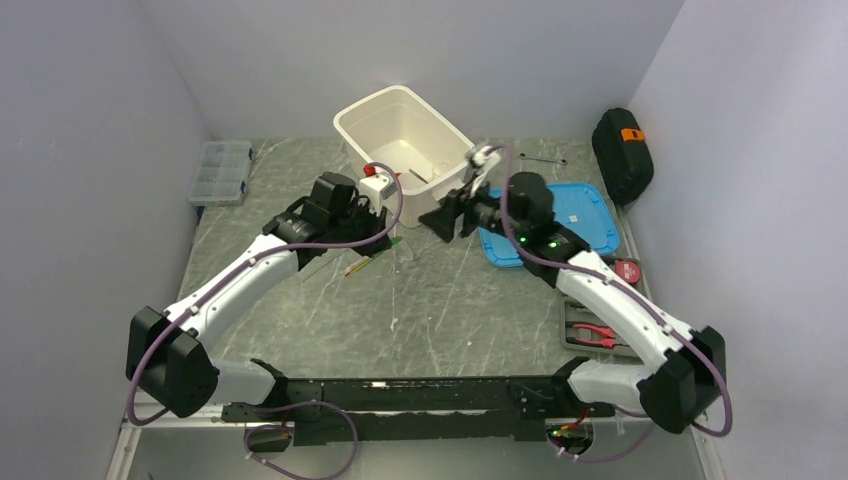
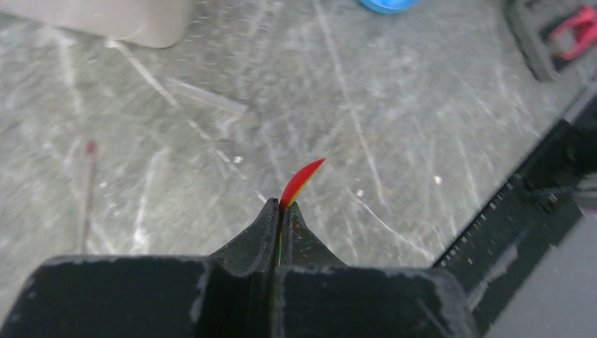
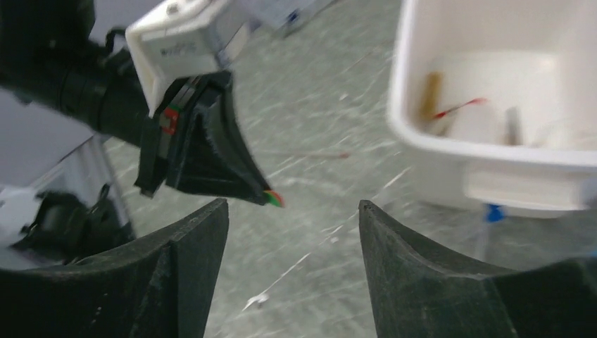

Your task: Organize the chemistry lab equipment

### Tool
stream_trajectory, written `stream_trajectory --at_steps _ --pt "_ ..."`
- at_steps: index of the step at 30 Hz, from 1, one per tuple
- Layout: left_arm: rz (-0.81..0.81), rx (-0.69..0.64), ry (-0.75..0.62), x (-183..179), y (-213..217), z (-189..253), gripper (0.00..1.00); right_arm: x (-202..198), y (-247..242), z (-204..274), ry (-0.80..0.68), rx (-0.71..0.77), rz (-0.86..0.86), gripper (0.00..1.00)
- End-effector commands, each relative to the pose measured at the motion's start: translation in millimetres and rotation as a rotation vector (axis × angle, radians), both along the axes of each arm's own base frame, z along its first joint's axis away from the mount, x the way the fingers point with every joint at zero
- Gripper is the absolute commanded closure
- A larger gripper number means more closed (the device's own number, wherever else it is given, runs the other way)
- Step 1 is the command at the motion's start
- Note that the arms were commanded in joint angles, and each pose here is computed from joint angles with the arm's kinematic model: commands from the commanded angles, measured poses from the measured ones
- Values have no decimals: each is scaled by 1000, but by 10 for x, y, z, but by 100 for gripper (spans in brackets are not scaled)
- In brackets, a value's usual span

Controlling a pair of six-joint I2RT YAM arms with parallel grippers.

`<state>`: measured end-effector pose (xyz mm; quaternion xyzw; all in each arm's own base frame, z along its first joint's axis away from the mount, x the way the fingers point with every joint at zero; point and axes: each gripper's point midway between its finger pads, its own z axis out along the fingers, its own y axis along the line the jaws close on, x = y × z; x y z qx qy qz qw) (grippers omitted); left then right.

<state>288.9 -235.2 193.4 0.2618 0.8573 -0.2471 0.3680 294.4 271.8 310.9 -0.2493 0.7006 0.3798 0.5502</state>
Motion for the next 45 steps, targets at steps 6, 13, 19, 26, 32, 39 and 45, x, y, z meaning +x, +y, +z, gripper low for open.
stream_trajectory --at_steps 6,13,19,26,32,39,45 --pt "-258 -186 114 -370 -241 -22 100 -637 698 -464 144 -151 299 35" --pt "-277 -218 142 -435 -278 -10 100 -602 645 -732 200 -220 254 36" --pt "-303 -245 150 -490 -308 28 100 -560 649 -806 217 -233 249 49" --pt "-340 -268 147 -539 -339 68 100 -516 630 -896 237 -223 239 56" --pt "-368 -287 146 -579 -360 105 100 -480 610 -887 232 -215 230 60" --pt "-366 -285 142 -578 -356 109 100 -497 641 -933 247 -222 254 66" --pt "-348 -275 140 -554 -339 100 100 -509 650 -992 263 -221 259 65"
